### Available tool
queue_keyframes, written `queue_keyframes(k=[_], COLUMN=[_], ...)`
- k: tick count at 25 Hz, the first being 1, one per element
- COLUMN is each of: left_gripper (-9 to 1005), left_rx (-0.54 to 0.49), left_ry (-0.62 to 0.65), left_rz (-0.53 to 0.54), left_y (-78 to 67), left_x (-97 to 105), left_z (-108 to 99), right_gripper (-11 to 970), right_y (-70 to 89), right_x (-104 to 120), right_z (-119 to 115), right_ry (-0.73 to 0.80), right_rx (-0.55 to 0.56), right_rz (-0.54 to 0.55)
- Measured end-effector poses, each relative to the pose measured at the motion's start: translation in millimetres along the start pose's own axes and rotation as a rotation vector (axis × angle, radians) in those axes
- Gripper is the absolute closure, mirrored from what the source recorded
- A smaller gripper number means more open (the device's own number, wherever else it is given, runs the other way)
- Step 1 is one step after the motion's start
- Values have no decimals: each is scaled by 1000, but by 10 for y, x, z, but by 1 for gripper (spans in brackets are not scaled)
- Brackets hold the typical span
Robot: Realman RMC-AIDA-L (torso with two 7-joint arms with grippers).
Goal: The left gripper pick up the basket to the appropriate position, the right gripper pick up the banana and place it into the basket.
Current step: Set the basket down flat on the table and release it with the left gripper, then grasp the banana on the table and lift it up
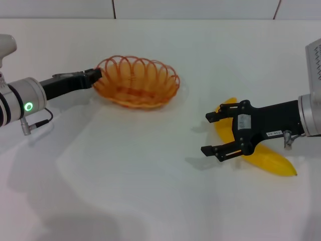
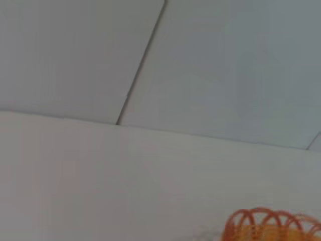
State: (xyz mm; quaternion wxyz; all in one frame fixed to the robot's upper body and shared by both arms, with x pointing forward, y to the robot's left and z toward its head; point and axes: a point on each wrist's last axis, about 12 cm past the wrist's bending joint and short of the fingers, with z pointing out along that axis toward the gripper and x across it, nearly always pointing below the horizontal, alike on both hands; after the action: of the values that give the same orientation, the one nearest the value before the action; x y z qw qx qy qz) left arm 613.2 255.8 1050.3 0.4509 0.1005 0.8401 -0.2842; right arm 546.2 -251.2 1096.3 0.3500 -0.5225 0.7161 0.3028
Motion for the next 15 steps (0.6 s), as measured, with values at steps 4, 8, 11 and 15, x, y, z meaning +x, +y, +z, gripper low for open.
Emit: queue_keyframes(k=[4,8,11,15], left_gripper=[836,697,599,484], left_rx=[1,1,5,27], left_ry=[0,-3,-2,-11], left_rz=[11,16,34,91], left_y=[-1,-4,-9,-32], left_x=[-2,-1,0,-14], left_z=[0,2,3,-2], right_gripper=[121,125,128,132], right_y=[1,1,2,5], right_x=[-1,-3,-1,6], right_z=[1,1,2,2], right_ry=[0,-1,-1,-1], right_rx=[-1,-2,-2,-2], right_rz=[0,0,0,3])
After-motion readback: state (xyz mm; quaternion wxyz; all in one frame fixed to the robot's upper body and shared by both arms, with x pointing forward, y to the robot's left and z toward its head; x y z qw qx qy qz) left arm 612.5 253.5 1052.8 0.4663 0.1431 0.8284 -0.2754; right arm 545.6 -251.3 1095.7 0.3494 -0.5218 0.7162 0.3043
